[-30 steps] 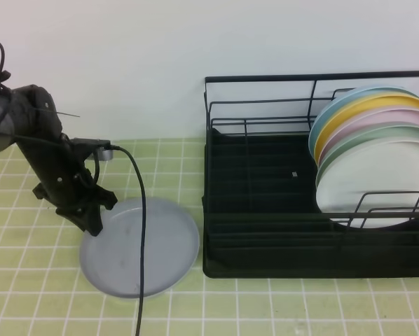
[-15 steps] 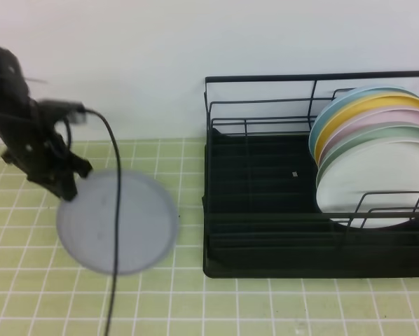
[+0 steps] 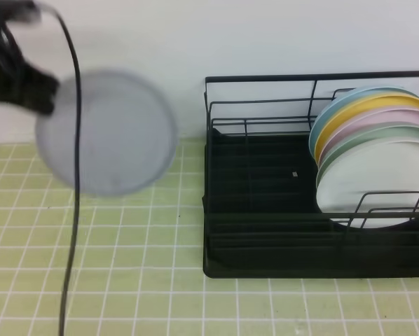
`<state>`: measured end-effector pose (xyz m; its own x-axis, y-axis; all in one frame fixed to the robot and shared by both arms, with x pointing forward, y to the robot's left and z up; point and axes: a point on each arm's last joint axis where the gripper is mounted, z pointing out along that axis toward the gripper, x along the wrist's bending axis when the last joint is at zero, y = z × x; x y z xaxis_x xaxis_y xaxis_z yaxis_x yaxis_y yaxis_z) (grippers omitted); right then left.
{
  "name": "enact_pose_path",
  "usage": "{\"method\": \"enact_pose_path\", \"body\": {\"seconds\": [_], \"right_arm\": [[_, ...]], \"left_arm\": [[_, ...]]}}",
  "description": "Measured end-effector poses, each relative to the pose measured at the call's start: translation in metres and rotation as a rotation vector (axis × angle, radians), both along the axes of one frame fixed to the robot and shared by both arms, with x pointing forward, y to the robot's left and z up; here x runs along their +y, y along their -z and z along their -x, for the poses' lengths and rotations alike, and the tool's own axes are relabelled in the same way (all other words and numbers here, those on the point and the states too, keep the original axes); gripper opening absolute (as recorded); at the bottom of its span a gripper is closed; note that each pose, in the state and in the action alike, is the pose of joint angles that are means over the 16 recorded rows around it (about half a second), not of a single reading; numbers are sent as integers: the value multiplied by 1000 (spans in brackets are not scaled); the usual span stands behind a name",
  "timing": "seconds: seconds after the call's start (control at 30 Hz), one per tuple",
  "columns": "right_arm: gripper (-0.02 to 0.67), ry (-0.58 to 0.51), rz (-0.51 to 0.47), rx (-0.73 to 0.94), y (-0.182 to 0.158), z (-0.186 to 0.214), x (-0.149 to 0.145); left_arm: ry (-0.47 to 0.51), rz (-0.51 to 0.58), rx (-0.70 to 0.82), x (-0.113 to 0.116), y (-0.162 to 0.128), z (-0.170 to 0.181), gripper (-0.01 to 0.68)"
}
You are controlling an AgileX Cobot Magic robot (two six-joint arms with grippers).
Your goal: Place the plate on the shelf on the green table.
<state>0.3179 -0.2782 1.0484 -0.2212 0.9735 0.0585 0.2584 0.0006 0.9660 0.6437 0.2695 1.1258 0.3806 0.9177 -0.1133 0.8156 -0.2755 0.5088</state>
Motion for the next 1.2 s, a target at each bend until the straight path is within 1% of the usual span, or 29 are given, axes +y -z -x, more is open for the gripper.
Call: {"method": "enact_pose_path", "body": {"seconds": [0.13, 0.27, 0.37, 0.47, 0.57, 0.67, 0.8, 0.9, 1.03, 1.2], "right_arm": [[-3, -81, -62, 2, -7, 3, 8], [4, -185, -110, -44, -21, 7, 17], [27, -249, -150, -106, -33, 11, 22], [87, -281, -199, -176, -45, 13, 25], [169, -280, -242, -239, -55, 14, 24], [268, -249, -280, -284, -61, 13, 21], [395, -199, -333, -306, -65, 11, 17], [471, -173, -365, -300, -66, 7, 15], [522, -156, -395, -267, -64, -1, 15], [521, -170, -442, -203, -60, -14, 17]], "left_arm": [[55, 56, -124, -21, -42, 21, 0], [139, 121, -226, -51, -74, 45, 0], [212, 174, -278, -77, -90, 62, 0], [287, 225, -309, -105, -100, 77, 0], [357, 271, -328, -130, -106, 91, 0], [416, 316, -339, -153, -110, 104, 0], [482, 370, -343, -178, -113, 118, 0], [521, 403, -348, -192, -115, 128, 0], [559, 438, -354, -206, -117, 138, 0], [586, 471, -358, -215, -119, 145, 0]]}}
